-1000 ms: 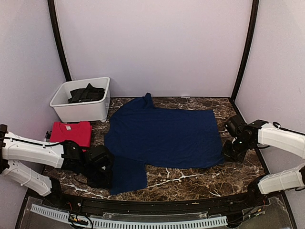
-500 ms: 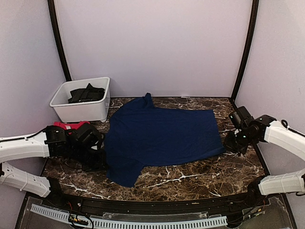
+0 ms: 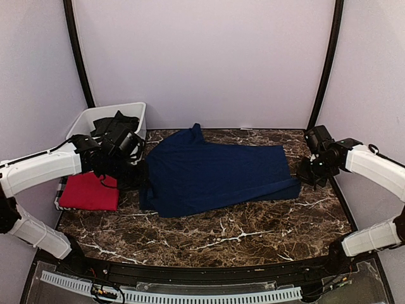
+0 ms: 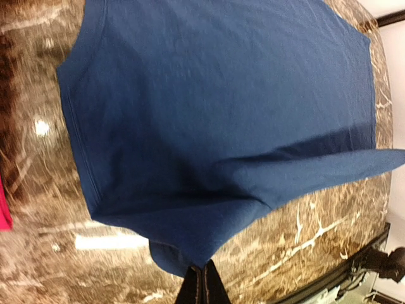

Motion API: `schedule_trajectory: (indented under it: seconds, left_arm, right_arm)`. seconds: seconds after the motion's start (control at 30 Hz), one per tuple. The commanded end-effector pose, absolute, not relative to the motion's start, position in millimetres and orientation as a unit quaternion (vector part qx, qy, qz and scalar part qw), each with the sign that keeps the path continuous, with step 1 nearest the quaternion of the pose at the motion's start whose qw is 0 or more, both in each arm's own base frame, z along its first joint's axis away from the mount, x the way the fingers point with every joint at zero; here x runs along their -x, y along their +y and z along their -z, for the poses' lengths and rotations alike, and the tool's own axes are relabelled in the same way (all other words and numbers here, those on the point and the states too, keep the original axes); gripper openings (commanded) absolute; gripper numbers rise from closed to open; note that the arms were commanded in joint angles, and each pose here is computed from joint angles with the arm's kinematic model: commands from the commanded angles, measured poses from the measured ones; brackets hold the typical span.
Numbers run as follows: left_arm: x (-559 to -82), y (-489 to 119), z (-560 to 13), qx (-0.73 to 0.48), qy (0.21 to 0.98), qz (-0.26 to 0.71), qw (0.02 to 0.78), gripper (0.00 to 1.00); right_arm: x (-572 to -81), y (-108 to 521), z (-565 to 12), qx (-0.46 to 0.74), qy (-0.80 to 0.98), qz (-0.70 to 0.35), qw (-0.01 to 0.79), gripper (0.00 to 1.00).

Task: Fold and stack the mixed laundry pile
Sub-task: Fold the flattened T-shirt at the center of the board.

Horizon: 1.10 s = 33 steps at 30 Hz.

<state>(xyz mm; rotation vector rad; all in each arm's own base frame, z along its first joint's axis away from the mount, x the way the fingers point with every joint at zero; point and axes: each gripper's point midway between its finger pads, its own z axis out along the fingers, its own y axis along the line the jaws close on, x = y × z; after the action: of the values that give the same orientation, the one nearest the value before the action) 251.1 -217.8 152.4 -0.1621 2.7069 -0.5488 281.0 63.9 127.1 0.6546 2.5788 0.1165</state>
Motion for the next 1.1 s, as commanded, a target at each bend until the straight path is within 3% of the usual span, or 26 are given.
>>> schedule_trajectory:
  seconds: [0.0, 0.3, 1.07]
  left_arm:
    - [-290, -210, -167, 0.040, 0.958, 0.172, 0.226, 0.00]
    - [-346, -222, -168, 0.016, 0.955, 0.162, 0.248, 0.00]
    - [-435, -225, -148, -0.035, 0.957, 0.102, 0.268, 0.00]
  right_arm:
    - [-311, 57, -138, -0.226, 0.934, -0.039, 0.272, 0.00]
    - [-349, 52, -128, -0.219, 0.935, -0.047, 0.275, 0.00]
    - [-410, 47, -102, -0.204, 0.941, -0.048, 0.265, 0.00]
